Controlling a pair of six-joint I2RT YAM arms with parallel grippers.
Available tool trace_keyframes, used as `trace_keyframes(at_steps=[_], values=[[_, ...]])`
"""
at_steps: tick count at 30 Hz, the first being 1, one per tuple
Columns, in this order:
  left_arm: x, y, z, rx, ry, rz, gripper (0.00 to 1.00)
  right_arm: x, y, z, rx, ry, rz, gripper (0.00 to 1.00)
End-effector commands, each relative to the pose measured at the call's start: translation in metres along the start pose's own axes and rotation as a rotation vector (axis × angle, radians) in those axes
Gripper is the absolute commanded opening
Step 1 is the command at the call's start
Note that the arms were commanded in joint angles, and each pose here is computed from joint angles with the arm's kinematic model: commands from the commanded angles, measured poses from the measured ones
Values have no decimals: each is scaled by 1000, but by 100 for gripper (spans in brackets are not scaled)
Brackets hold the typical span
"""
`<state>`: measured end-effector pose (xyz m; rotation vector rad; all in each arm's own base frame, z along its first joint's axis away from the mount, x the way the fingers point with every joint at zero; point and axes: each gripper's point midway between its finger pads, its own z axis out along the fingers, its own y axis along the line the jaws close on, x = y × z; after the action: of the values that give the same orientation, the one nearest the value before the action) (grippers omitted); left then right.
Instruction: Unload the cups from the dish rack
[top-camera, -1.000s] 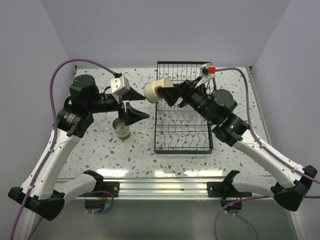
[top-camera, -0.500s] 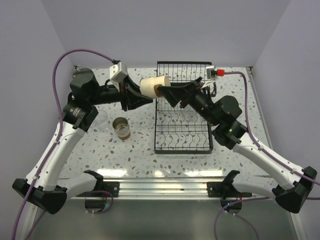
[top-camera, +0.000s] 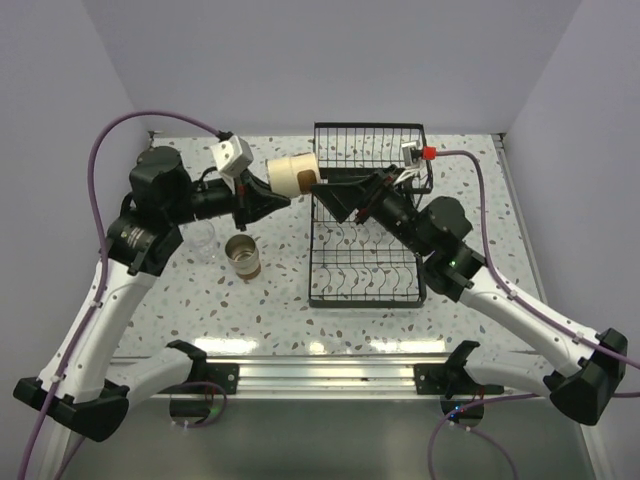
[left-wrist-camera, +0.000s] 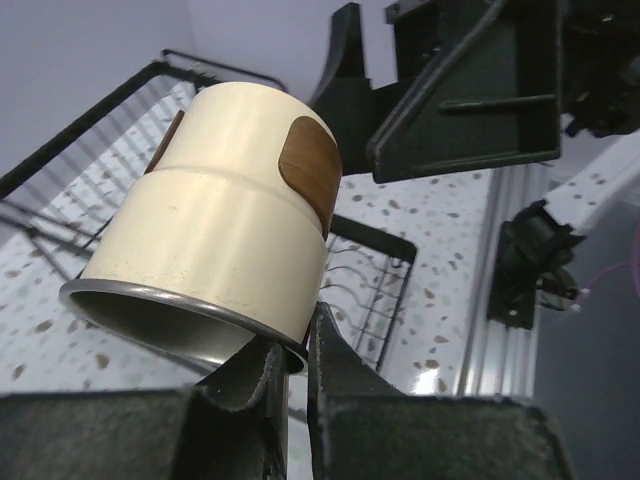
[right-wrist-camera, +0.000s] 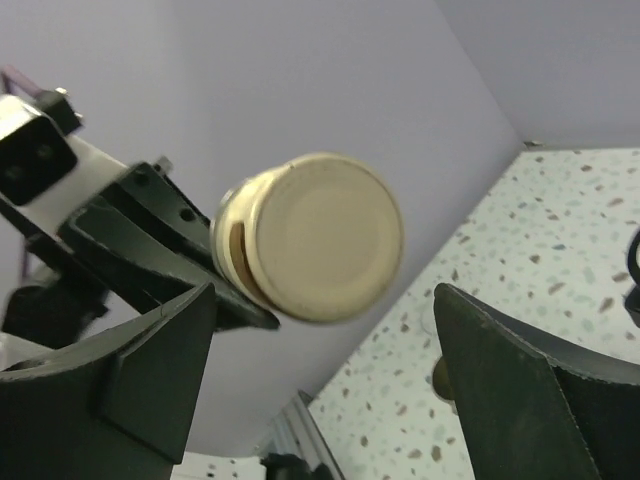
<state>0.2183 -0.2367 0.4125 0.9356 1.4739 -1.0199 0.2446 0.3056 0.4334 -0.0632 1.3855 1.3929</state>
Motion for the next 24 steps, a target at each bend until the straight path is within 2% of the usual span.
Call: trace_keyframes(at_steps=[1, 3, 4, 5, 8, 11, 14, 16, 24], values=[[11, 32, -33, -260, 115, 168, 0, 25, -35, -6, 129, 85, -50, 94], [22, 53, -52, -382, 217, 270, 0, 24, -41, -11, 164, 89, -86, 98], [41, 56, -64, -413, 310, 265, 0, 27, -46, -15, 187, 109, -99, 98], [53, 71, -78, -483, 403, 336, 0, 25, -45, -19, 187, 114, -125, 98], [94, 86, -109, -534, 651, 391, 0, 24, -58, -27, 253, 118, -166, 98], [138, 89, -128, -484, 873, 377, 0, 28, -67, -33, 286, 149, -213, 98], [171, 87, -139, -409, 1036, 353, 0, 38, -76, -37, 311, 189, -227, 98], [187, 87, -144, -361, 1125, 333, 0, 44, -80, -38, 318, 215, -232, 98], [197, 94, -140, -303, 1237, 338, 0, 52, -96, -49, 370, 239, -258, 98]])
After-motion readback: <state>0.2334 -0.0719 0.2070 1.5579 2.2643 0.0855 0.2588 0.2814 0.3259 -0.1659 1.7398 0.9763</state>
